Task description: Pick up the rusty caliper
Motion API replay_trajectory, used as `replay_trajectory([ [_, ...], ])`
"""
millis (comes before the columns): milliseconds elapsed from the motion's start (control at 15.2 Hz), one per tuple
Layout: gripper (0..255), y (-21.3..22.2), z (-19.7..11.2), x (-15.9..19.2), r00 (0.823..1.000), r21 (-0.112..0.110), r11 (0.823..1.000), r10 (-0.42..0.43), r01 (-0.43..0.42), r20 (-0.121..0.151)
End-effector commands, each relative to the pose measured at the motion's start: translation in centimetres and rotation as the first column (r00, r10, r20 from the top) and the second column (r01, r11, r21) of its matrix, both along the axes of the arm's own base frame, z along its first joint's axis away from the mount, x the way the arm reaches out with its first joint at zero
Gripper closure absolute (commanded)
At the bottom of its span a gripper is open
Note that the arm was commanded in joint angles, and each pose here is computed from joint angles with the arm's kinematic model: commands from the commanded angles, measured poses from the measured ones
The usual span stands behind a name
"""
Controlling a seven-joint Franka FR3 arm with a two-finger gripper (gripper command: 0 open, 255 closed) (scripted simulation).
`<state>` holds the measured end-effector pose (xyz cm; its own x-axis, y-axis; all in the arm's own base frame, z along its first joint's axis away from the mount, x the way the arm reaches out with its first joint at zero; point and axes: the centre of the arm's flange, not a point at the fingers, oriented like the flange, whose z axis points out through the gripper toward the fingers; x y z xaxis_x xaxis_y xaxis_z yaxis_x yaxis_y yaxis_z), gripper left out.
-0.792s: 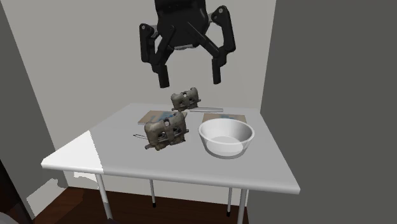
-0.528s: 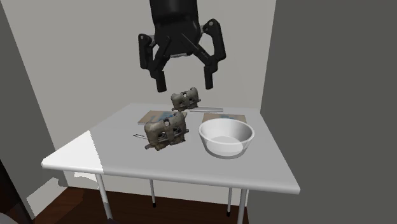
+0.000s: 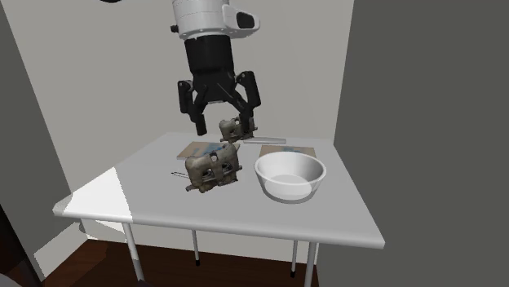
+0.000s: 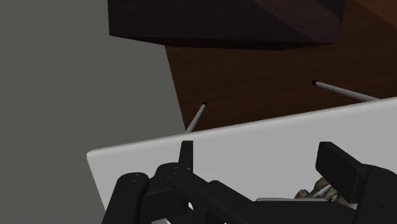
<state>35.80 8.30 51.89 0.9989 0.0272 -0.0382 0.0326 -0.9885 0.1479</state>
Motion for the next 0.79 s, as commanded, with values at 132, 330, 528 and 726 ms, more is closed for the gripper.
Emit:
replay_trajectory([
  [132, 0, 3.4, -2.4, 2.8, 0.999, -0.001, 1.000, -0.024, 0.024, 0.025],
  [330, 0, 5.7, -4.3, 5.1, 0.998, -0.002, 0.999, -0.040, 0.040, 0.042],
  [528, 0, 8.0, -6.2, 7.5, 0.997, -0.003, 0.998, -0.057, 0.057, 0.059],
  [726, 0, 10.3, -8.1, 10.0, 0.994, -0.004, 0.997, -0.074, 0.074, 0.077],
])
